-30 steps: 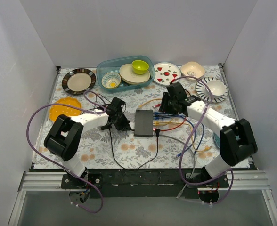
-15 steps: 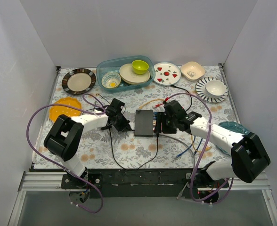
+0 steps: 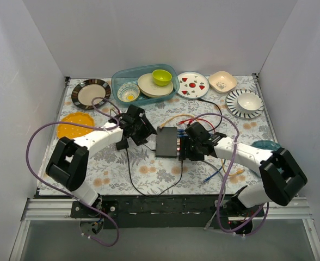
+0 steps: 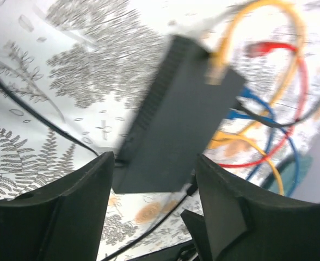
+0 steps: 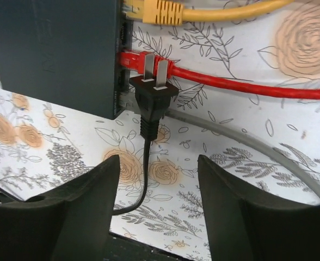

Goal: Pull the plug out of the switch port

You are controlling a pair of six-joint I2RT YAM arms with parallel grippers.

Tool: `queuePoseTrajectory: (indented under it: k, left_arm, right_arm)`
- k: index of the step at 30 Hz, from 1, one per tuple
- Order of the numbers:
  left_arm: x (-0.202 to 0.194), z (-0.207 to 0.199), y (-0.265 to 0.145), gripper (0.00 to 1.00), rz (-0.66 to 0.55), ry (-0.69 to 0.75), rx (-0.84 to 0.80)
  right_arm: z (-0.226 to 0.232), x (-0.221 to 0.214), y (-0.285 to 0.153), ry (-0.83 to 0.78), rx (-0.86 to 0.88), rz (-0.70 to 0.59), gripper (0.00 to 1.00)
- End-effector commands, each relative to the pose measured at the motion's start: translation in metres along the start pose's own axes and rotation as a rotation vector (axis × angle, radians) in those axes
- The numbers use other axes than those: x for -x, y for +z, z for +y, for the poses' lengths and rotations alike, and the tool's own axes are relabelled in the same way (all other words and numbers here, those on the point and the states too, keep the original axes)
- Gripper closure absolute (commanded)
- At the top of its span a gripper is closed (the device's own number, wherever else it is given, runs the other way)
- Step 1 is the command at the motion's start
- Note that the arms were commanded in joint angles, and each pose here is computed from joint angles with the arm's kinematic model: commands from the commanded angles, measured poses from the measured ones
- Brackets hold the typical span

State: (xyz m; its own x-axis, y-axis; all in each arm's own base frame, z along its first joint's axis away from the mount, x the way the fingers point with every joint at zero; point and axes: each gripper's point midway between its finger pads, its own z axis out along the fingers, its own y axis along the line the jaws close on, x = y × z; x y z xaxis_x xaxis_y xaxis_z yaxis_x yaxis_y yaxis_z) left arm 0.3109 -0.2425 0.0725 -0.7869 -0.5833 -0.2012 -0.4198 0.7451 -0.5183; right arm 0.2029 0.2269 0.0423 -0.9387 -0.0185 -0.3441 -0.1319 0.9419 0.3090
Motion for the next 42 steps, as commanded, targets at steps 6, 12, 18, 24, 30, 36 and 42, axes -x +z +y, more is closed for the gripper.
queuePoseTrajectory:
  k: [6,12,18,24,30,36,42]
  left_arm:
    - [-0.033,-0.079,-0.075,0.42,-0.07,0.277,-0.334]
    - [-0.118,-0.073,-0.043,0.48,0.011,0.443,-0.25]
    - [-0.158,-0.063,-0.014,0.48,0.054,0.54,-0.183]
    - [-0.167,-0.048,0.018,0.48,0.052,0.548,-0.079]
    - [-0.179,-0.042,0.038,0.56,0.069,0.563,-0.04]
    - [-0.182,-0.037,0.04,1.0,0.064,0.571,-0.024]
    - [-0.164,-0.056,-0.007,1.0,0.003,0.553,-0.072]
  right_arm:
    - [-0.011,0.053,-0.082,0.096,-0.089,-0.301,0.2]
    - [-0.02,0.074,-0.125,0.176,-0.074,-0.424,0.18]
    - [-0.023,0.072,-0.145,0.19,-0.047,-0.465,0.18]
    - [-0.03,0.057,-0.146,0.191,-0.043,-0.445,0.18]
    - [-0.039,0.044,-0.144,0.19,-0.056,-0.43,0.18]
    - [-0.043,0.037,-0.139,0.19,-0.056,-0.419,0.2]
    - [-0.04,0.04,-0.139,0.184,-0.041,-0.427,0.2]
